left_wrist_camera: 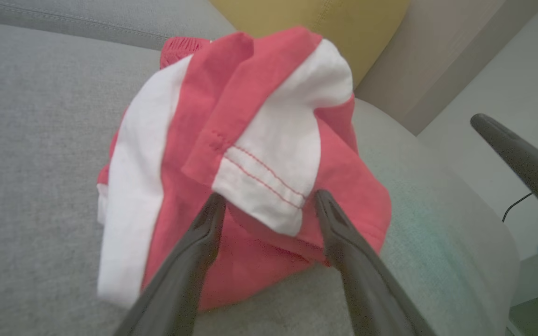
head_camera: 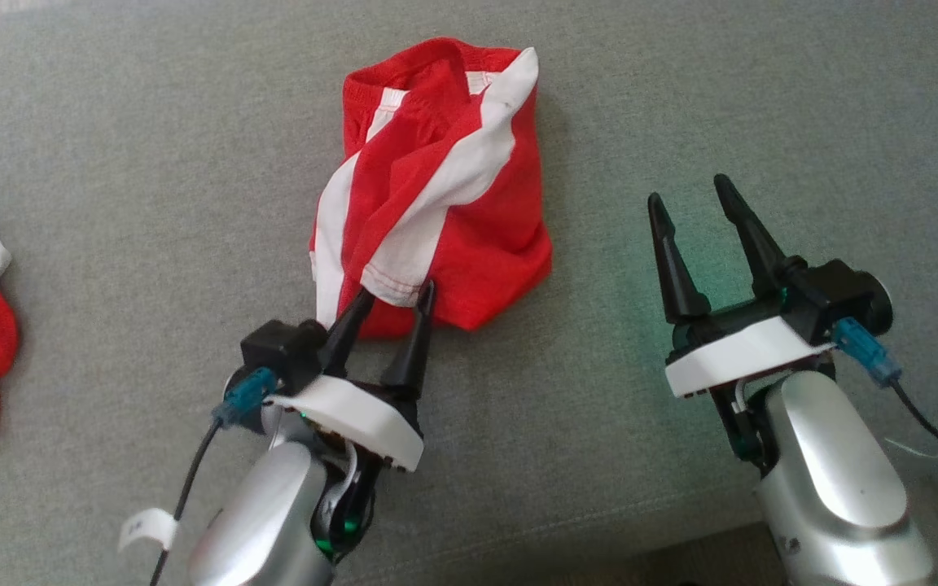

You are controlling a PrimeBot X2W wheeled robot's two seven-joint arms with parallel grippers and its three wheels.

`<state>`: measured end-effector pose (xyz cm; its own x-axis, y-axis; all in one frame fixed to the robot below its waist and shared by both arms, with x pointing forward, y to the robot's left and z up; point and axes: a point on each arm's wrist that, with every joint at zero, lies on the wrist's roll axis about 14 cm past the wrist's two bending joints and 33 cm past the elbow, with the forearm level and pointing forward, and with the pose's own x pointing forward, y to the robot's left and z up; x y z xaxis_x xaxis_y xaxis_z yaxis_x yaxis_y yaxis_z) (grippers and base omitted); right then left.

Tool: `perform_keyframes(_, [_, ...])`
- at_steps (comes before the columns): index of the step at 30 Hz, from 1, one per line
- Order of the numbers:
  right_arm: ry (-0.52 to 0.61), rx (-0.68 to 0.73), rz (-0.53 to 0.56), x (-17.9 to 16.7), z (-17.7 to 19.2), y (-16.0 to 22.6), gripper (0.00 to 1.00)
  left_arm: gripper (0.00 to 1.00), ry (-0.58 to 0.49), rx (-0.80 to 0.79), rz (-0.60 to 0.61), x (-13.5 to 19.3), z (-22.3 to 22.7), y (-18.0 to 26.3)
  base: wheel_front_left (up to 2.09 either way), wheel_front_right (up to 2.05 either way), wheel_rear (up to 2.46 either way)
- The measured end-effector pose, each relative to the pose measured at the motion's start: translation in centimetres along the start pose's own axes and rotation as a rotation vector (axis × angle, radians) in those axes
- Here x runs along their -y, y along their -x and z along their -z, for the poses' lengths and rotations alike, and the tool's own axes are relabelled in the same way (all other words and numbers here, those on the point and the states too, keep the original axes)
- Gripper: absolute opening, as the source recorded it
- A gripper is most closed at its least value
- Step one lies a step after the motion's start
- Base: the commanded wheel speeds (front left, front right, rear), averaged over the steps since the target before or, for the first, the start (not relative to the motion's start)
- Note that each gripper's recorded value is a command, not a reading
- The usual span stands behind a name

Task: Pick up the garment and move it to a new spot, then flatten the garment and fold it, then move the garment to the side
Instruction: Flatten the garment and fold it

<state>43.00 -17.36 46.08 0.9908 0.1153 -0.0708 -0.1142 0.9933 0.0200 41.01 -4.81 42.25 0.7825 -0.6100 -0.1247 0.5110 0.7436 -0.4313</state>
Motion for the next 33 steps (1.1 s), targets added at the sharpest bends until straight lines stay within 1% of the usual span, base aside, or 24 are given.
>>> perform_keyframes(1, [0.001,0.003,-0.001,0.0,-0.1,-0.2,1.00,0.47,0.006,0.011,0.004,0.1,-0.3,-0.1,0.00,0.00,0.00])
perform_keyframes(2, [0.001,0.004,-0.002,0.0,-0.1,-0.3,1.00,0.02,0.007,0.020,0.013,0.2,-0.6,-0.3,0.00,0.00,0.00])
perform_keyframes(3, [0.000,0.004,-0.004,-0.1,-0.1,-0.3,1.00,0.00,0.002,0.032,0.018,0.3,-1.0,-0.4,0.00,0.00,0.00])
perform_keyframes(7, [-0.003,0.015,-0.009,-0.3,-0.5,-0.4,1.00,0.00,-0.022,0.083,0.004,-0.1,-2.9,-0.3,0.00,0.00,0.00])
perform_keyframes(14, [-0.017,0.043,-0.031,-1.3,-1.5,-0.8,1.00,0.00,-0.150,0.093,-0.062,-1.3,-3.5,2.2,0.00,0.00,0.00])
perform_keyframes(18, [-0.029,0.049,-0.062,-2.7,-1.6,-0.9,1.00,0.00,-0.235,0.036,-0.127,-2.8,-1.8,5.1,0.00,0.00,0.00])
perform_keyframes(22, [-0.030,0.056,-0.106,-4.4,-1.9,-1.4,1.00,0.00,-0.301,-0.001,-0.217,-5.0,-1.1,7.9,0.00,0.00,0.00])
perform_keyframes(26, [-0.023,0.072,-0.172,-6.8,-2.4,-2.2,1.00,0.00,-0.319,-0.015,-0.313,-7.1,-0.9,10.4,0.00,0.00,0.00])
perform_keyframes(27, [-0.021,0.074,-0.190,-7.5,-2.5,-2.4,1.00,0.24,-0.317,-0.018,-0.331,-7.5,-0.8,10.9,0.00,0.00,0.00])
perform_keyframes(28, [-0.016,0.077,-0.211,-8.2,-2.6,-2.6,1.00,0.76,-0.318,-0.018,-0.348,-7.8,-0.8,11.4,0.00,0.00,0.00])
perform_keyframes(29, [-0.014,0.077,-0.236,-9.1,-2.6,-2.8,1.00,1.00,-0.316,-0.017,-0.366,-8.0,-0.8,11.8,0.00,0.00,0.00])
perform_keyframes(33, [0.000,0.063,-0.365,-13.3,-2.5,-4.1,1.00,1.00,-0.310,-0.009,-0.422,-8.9,-0.9,12.8,0.00,0.00,0.00])
